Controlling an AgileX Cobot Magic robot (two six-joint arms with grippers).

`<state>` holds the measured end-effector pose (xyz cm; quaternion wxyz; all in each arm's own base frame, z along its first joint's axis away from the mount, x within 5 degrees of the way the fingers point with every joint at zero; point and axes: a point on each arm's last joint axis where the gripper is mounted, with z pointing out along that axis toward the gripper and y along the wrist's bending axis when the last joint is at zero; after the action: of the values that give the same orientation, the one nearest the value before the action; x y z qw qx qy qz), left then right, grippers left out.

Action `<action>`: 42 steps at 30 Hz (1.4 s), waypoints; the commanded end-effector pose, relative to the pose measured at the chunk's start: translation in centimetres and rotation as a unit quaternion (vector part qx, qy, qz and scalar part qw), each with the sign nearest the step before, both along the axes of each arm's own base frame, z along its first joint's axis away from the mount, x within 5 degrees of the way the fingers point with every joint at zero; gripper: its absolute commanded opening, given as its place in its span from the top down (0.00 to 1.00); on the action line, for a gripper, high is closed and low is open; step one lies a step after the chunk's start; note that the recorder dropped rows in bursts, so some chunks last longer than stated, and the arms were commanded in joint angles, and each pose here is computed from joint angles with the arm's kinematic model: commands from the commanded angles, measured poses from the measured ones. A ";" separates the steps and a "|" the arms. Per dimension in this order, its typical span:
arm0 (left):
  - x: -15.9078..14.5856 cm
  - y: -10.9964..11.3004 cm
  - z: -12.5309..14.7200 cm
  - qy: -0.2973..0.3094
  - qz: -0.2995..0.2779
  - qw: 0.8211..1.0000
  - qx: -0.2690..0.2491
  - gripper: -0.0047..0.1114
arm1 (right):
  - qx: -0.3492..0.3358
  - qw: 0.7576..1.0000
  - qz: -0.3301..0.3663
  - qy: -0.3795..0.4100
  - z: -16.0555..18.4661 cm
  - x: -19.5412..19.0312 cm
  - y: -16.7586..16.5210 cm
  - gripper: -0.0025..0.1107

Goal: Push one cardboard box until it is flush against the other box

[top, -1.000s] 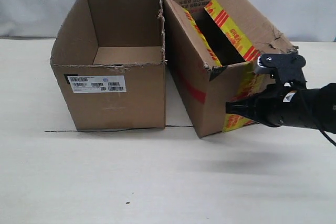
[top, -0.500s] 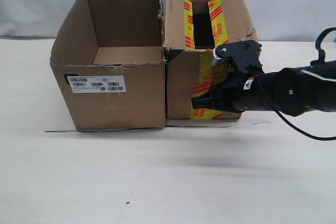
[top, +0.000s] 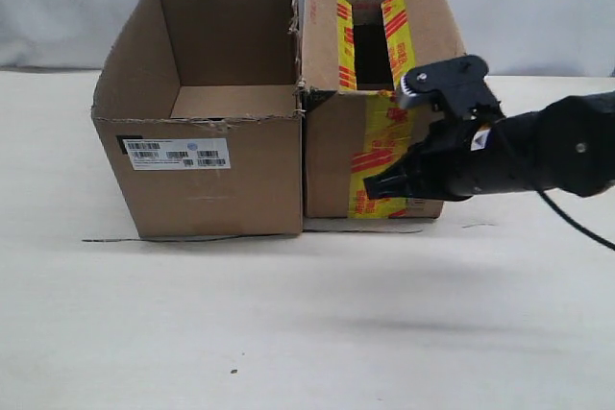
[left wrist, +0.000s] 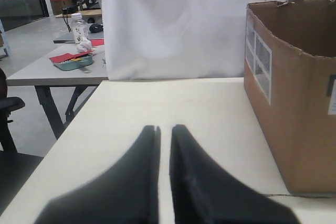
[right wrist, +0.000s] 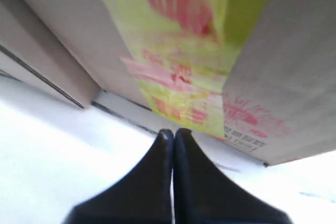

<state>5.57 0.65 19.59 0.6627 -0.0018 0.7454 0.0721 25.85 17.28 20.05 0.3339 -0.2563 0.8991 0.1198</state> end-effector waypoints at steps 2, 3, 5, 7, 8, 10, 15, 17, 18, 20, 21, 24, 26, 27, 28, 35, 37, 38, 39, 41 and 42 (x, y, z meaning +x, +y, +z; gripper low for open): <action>0.0 -0.1 0.1 -0.008 -0.004 1.000 -0.003 0.96 | 0.023 0.999 0.007 -0.046 3.4 -3.5 -2.2 0.98; 0.0 -0.1 0.1 -0.008 -0.004 1.000 -0.003 0.96 | 0.029 0.998 0.006 -0.055 3.8 -4.3 -2.8 0.98; 0.0 -0.1 0.0 -0.006 -0.004 1.000 -0.003 0.96 | 0.047 0.996 -0.002 -0.070 4.4 -5.8 -3.8 0.98; 0.0 -0.1 0.0 -0.005 -0.004 1.000 -0.003 0.96 | 0.069 0.994 -0.012 -0.088 4.7 -7.5 -5.0 0.98; 0.0 -0.1 0.0 -0.005 -0.004 1.000 -0.003 0.96 | 0.077 0.992 -0.013 -0.099 4.8 -8.2 -5.5 0.98; 0.0 -0.1 0.0 -0.005 -0.004 1.000 -0.003 0.96 | 0.089 0.988 -0.011 -0.128 5.0 -9.9 -6.6 0.98; 0.0 -0.1 0.0 -0.005 -0.004 1.000 -0.003 0.96 | 0.110 0.979 -0.008 -0.172 4.2 -13.7 -9.1 0.98; 0.0 -0.1 0.0 -0.005 -0.004 1.000 -0.003 0.96 | 0.121 0.975 -0.009 -0.187 3.6 -15.0 -10.0 0.98; 0.0 -0.1 0.0 -0.005 -0.004 1.000 -0.003 0.96 | 0.125 0.973 -0.009 -0.193 3.4 -15.5 -10.4 0.98; 0.0 -0.1 0.0 -0.005 -0.004 1.000 -0.003 0.96 | 0.137 0.970 -0.011 -0.203 2.6 -16.7 -11.1 0.98; 0.0 -0.1 0.0 -0.005 -0.004 1.000 -0.003 0.96 | 0.143 0.967 -0.012 -0.210 2.3 -17.1 -11.4 0.98; 0.0 -0.1 0.0 -0.005 -0.004 1.000 -0.003 0.96 | 0.153 0.962 -0.012 -0.225 1.0 -18.4 -12.2 0.98; 0.0 -0.1 0.0 -0.005 -0.004 1.000 -0.003 0.96 | 0.166 0.958 -0.015 -0.234 0.1 -19.1 -12.7 0.98; 0.0 -0.1 0.0 -0.005 -0.004 1.000 -0.003 0.96 | 0.174 0.956 -0.018 -0.236 -0.2 -19.3 -12.9 0.98; 0.0 -0.1 0.0 -0.005 -0.004 1.000 -0.003 0.96 | 0.177 0.954 -0.019 -0.241 -0.8 -19.6 -13.1 0.98; 0.0 -0.1 0.0 -0.005 -0.004 1.000 -0.003 0.96 | 0.201 0.935 -0.027 -0.292 -0.4 -20.7 -14.1 0.98; 0.0 -0.1 0.0 -0.005 -0.004 1.000 -0.003 0.96 | 0.205 0.931 -0.027 -0.300 -0.4 -20.9 -14.2 0.98; 0.0 -0.1 0.0 -0.007 -0.004 1.000 -0.003 0.96 | 0.209 0.929 -0.027 -0.305 -0.3 -21.0 -14.3 0.98; 0.0 -0.1 0.0 -0.007 -0.004 1.000 -0.003 0.96 | 0.212 0.926 -0.027 -0.310 -0.2 -21.1 -14.3 0.98; 0.0 -0.1 0.1 -0.009 -0.004 1.000 -0.003 0.96 | 0.215 0.925 -0.026 -0.313 -0.1 -21.1 -14.3 0.98; 0.0 -0.1 0.1 -0.009 -0.004 1.000 -0.003 0.96 | 0.215 0.925 -0.026 -0.313 -0.1 -21.1 -14.3 0.98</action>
<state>5.57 0.65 19.59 0.6627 -0.0018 0.7454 0.0721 4.81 3.00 20.06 0.6468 -0.1756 0.7097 0.2173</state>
